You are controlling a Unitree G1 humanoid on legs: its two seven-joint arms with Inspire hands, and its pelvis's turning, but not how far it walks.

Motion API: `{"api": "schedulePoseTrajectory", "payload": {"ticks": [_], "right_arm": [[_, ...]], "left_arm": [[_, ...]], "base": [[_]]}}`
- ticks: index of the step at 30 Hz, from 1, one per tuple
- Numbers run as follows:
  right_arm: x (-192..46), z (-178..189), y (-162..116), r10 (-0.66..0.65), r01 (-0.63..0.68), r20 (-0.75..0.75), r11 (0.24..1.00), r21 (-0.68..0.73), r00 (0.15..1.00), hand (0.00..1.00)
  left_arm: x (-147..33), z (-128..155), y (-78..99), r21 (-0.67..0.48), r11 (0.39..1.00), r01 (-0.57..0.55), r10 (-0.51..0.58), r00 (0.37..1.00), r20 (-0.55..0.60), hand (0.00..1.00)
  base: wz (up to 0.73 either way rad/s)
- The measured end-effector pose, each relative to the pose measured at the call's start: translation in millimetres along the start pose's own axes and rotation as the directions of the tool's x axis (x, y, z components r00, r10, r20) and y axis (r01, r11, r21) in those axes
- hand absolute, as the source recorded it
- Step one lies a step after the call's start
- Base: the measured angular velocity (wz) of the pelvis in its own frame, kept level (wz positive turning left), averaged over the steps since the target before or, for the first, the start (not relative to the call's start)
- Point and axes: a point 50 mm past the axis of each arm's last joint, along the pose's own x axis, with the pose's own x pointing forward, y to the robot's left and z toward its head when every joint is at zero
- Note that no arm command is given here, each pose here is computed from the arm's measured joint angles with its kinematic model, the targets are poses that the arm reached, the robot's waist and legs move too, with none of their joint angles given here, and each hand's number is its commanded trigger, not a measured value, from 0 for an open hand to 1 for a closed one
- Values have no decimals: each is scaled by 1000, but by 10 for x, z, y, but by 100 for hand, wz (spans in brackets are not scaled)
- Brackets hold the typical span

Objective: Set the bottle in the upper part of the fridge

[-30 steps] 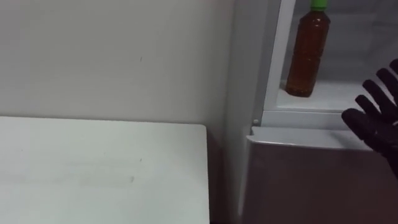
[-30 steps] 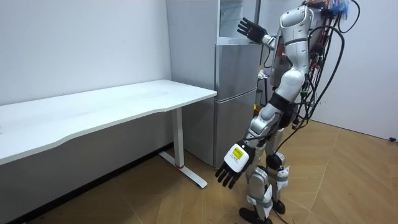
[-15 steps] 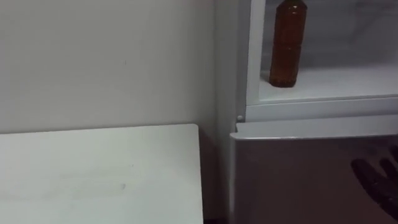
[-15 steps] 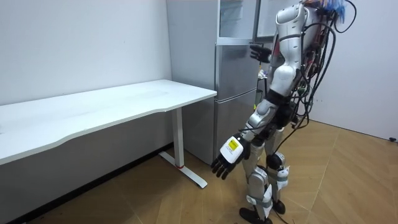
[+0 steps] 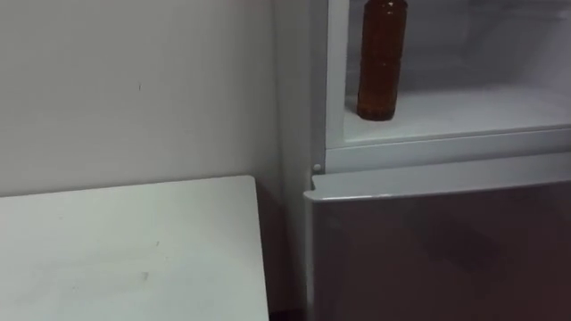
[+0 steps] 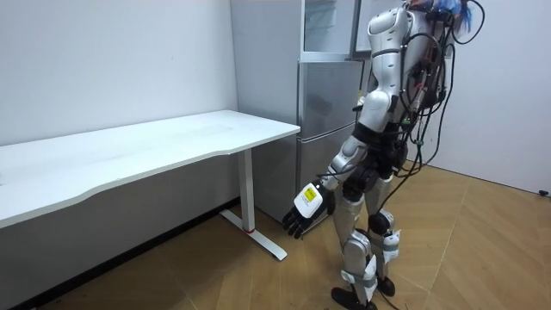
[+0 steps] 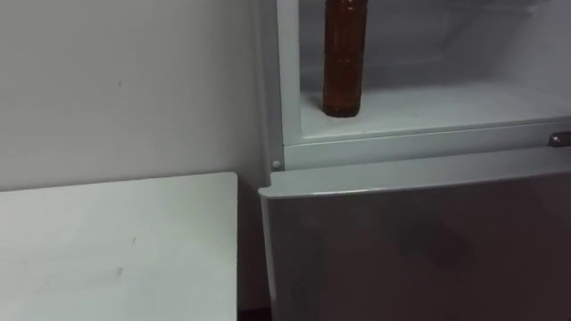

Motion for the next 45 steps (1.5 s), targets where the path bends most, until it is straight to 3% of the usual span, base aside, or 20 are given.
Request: {"api": "schedulePoseTrajectory", "payload": {"ticks": [4,9,15,25,31,35,37,39,40,42,45], "right_arm": [[-34,-357,-195,-41,23,-115,989,-149,993,0],[-174,-837,-629,-167,63,-297,942,-329,940,0],[-292,-1061,-822,-196,31,-412,928,-372,890,0],[-401,-1231,-864,-123,-80,-549,940,-330,827,0],[-398,-1289,-852,-139,43,-606,984,-170,783,0],[-373,-1270,-882,-164,247,-626,968,47,762,0],[-319,-1223,-907,-183,370,-624,911,182,759,0],[-229,-1134,-911,-199,492,-614,796,354,764,0],[-210,-1111,-908,-200,516,-612,759,397,765,0],[-142,-1025,-898,-203,582,-604,613,535,770,0],[-73,-933,-829,-185,587,-586,509,630,789,0]], "left_arm": [[0,2,-2,1,1000,2,-2,1000,2,0],[-8,-50,-22,5,1000,11,-11,1000,-14,0],[-17,-89,-32,9,1000,20,-19,999,-27,0],[-18,-95,-48,32,999,29,-28,999,-42,0],[-17,-89,-54,23,999,35,-34,999,-42,0],[-25,-117,-63,12,998,54,-54,997,-52,0],[-36,-154,-63,1,998,61,-61,996,-63,0],[-51,-213,-53,-6,998,64,-64,995,-79,0],[-49,-209,-50,-8,998,62,-63,995,-79,0],[-43,-204,-39,-11,998,58,-59,995,-79,0],[-25,-185,15,-28,999,39,-41,996,-75,0]], "base": [[2],[3],[-1],[0],[0],[0],[-3],[-7],[0],[2],[6]]}}
